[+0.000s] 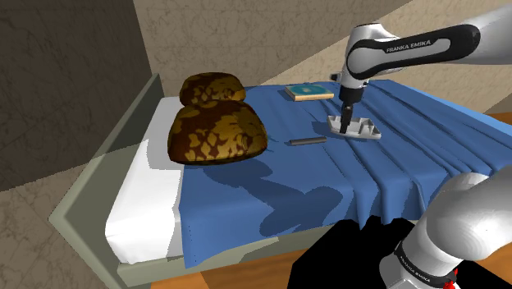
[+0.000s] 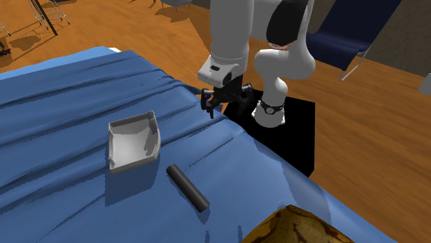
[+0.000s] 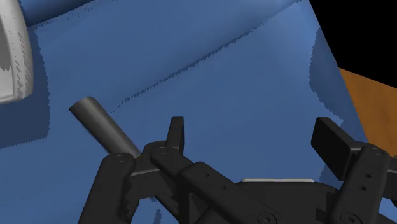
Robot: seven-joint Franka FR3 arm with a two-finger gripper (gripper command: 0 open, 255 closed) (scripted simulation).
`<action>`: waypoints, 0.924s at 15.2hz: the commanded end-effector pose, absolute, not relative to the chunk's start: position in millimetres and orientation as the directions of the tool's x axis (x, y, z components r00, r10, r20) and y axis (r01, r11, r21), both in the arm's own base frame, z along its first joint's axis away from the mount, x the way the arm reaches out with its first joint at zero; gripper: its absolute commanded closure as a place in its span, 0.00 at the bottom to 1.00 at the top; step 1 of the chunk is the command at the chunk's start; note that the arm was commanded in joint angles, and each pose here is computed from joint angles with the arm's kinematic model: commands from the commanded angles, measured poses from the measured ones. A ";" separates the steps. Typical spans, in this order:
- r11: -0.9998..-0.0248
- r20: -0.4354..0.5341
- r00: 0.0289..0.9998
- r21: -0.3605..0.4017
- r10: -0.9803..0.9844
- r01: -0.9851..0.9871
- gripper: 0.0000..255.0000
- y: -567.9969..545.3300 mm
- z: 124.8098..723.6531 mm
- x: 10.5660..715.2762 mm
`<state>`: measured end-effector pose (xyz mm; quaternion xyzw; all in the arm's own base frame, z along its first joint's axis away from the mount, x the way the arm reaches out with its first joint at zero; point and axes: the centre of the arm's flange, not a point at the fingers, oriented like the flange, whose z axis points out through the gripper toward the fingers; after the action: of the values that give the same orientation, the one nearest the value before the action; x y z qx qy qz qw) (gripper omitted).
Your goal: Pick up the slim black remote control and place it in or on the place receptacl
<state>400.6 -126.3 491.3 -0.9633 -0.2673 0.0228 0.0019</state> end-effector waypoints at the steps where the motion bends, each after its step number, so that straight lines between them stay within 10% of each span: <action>1: -0.826 -0.041 0.825 -0.023 0.564 0.564 0.00 -141.6 475.7 417.3; 14: -0.583 -0.019 0.583 -0.070 0.812 0.810 0.00 -208.8 381.1 548.6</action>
<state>536.8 -203.1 389.6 -0.8964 -0.4420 0.0244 0.0250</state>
